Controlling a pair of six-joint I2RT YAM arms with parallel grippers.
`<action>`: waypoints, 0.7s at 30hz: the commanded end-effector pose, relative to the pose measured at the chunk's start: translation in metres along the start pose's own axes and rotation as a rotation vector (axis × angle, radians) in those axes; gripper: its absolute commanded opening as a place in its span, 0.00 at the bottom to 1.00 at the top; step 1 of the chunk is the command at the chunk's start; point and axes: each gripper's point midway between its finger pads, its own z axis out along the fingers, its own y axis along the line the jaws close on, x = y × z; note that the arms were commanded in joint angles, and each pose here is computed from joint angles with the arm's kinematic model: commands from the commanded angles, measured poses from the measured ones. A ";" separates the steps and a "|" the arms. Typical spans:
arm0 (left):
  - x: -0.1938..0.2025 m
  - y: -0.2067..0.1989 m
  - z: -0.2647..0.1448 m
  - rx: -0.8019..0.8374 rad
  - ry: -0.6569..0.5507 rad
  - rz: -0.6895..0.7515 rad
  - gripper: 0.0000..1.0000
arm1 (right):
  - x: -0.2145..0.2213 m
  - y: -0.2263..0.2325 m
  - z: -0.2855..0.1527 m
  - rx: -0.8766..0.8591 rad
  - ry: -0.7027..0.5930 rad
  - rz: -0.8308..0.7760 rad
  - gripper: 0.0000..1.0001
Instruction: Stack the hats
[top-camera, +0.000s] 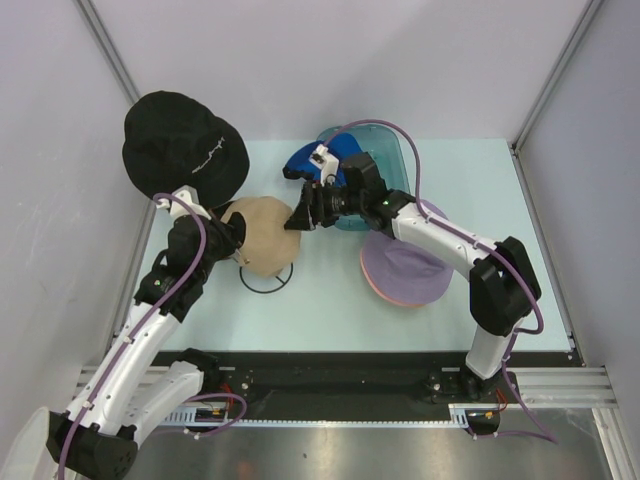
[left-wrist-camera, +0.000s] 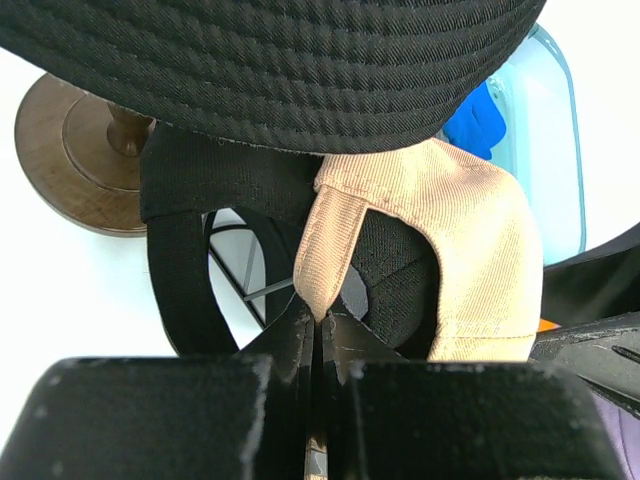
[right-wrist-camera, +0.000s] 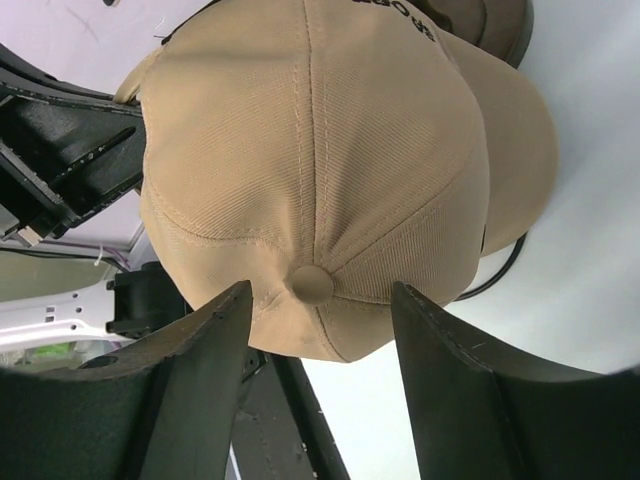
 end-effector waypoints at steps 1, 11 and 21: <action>-0.005 0.000 -0.001 0.000 -0.020 -0.013 0.00 | -0.012 0.022 0.005 -0.081 -0.022 -0.041 0.59; -0.007 0.002 -0.001 -0.006 -0.025 0.000 0.00 | -0.018 0.015 0.010 -0.053 -0.030 -0.055 0.02; -0.011 0.002 -0.007 -0.005 -0.034 0.018 0.00 | -0.036 0.018 -0.010 0.050 -0.066 -0.072 0.24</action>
